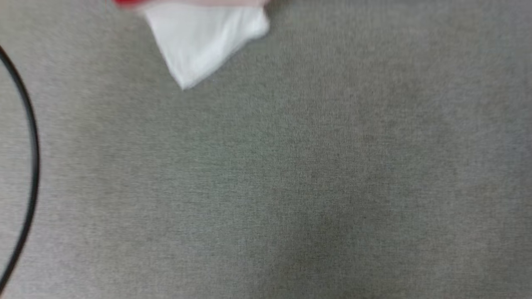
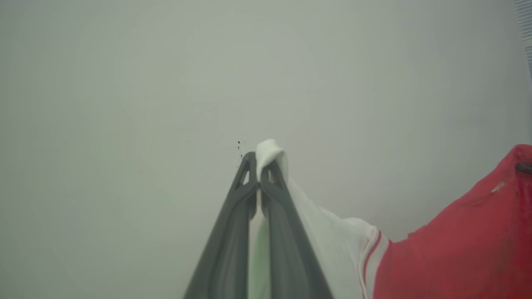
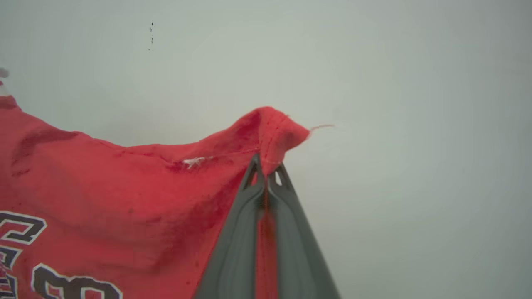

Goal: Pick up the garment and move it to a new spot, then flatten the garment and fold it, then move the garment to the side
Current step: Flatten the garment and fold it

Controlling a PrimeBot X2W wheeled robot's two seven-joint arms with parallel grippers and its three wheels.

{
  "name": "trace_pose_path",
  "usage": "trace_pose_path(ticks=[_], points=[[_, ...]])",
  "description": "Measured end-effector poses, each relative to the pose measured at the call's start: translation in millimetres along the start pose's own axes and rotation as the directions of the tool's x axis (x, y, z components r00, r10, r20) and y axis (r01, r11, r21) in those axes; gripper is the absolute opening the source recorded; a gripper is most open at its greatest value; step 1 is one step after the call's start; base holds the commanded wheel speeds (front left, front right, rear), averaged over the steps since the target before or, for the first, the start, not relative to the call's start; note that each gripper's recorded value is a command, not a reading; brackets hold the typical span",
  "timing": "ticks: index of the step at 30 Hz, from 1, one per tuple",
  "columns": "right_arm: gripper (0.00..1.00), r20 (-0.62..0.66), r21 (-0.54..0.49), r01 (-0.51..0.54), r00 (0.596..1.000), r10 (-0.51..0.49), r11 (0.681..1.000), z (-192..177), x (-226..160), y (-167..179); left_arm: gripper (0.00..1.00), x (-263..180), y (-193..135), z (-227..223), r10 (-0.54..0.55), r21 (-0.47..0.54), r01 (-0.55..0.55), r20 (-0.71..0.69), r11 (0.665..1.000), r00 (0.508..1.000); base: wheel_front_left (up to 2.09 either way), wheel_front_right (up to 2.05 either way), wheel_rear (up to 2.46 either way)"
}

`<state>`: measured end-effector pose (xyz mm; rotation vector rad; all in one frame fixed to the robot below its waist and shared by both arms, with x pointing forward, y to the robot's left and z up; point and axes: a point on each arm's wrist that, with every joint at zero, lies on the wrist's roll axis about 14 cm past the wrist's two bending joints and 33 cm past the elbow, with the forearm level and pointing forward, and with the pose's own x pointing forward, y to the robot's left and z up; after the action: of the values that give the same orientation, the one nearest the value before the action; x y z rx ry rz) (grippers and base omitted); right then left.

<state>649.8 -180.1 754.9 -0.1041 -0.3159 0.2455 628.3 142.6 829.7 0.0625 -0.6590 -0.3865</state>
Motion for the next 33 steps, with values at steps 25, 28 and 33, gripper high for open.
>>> trace_pose_path(ticks=[25,28,33], points=[[0.00,-0.279,0.035,-0.056,0.958,0.063,0.998,-179.1,27.0,24.4,0.00,-59.5,24.3,-185.7,0.063,-0.113,-0.099,-0.286,0.989,0.956,0.00,0.00,0.00],[0.00,-0.317,0.062,-0.078,0.944,0.094,0.995,-195.3,6.4,34.1,0.00,-86.7,19.6,-196.6,0.059,-0.132,-0.108,-0.330,0.985,0.942,0.00,0.00,0.00],[0.00,-0.374,0.105,-0.104,0.918,0.136,0.989,-213.8,-37.5,44.1,0.00,-138.5,11.4,-205.1,0.056,-0.159,-0.130,-0.405,0.979,0.913,0.00,0.00,0.00]])
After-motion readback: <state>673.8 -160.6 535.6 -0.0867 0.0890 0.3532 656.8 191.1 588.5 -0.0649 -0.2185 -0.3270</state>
